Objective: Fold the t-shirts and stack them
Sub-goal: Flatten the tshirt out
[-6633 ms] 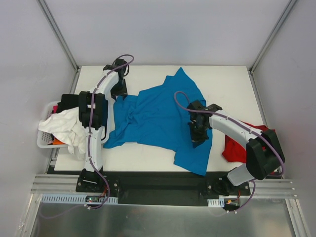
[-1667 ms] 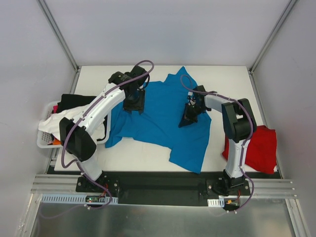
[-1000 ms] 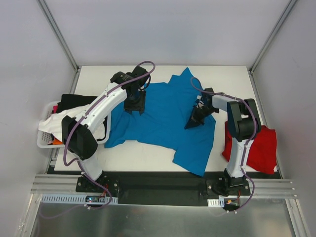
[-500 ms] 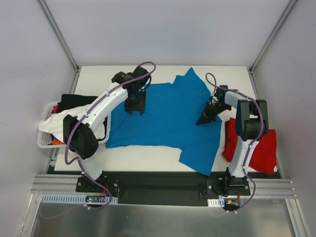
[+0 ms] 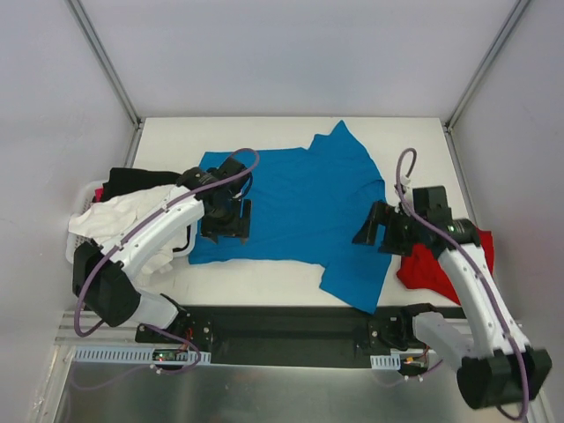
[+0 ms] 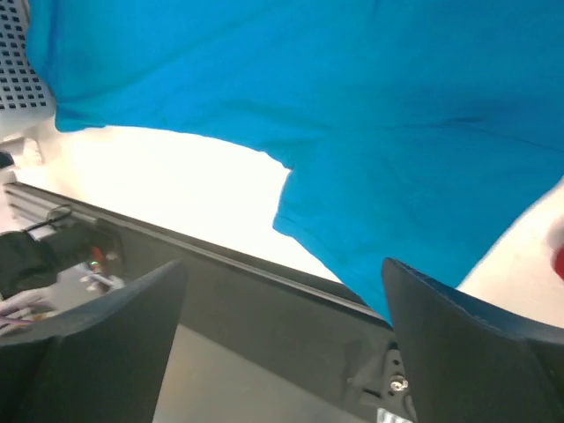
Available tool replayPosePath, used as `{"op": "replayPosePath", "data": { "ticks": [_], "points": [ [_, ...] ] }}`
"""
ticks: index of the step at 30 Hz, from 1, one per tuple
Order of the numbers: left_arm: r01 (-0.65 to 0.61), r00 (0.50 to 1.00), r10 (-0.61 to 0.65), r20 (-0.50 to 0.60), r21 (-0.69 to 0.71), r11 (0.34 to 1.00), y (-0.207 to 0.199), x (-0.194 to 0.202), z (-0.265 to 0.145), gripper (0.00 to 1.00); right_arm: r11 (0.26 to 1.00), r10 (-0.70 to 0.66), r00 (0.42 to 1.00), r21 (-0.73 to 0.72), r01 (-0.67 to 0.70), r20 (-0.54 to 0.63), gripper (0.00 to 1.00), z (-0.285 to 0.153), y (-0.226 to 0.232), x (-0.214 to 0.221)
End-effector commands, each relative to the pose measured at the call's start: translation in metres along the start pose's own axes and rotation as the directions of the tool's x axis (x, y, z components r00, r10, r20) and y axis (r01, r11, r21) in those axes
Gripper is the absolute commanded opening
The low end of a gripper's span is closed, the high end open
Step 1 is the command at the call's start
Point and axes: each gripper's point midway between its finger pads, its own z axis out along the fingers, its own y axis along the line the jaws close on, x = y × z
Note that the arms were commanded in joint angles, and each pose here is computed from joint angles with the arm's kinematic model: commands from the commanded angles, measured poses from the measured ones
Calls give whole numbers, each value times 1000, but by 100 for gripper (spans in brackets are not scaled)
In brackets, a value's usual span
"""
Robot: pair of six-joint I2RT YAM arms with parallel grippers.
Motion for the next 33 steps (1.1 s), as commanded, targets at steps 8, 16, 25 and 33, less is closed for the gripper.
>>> {"op": "replayPosePath", "data": {
  "ticks": [8,16,25,33],
  "points": [
    [90,996,-92,10,120,989,2,46,17,47,972,86,995,214,-97,58,99,-8,-54,52],
    [68,998,-69,4,147,987,9,64,13,52,950,180,978,241,-201,104,99,-13,-72,91],
    [21,1000,-20,-10,153,988,7,63,4,54,936,276,958,202,-287,84,87,1,-79,121],
    [1,1000,-2,7,138,990,7,54,1,56,944,257,963,195,-268,78,89,-6,-67,106]
  ]
}}
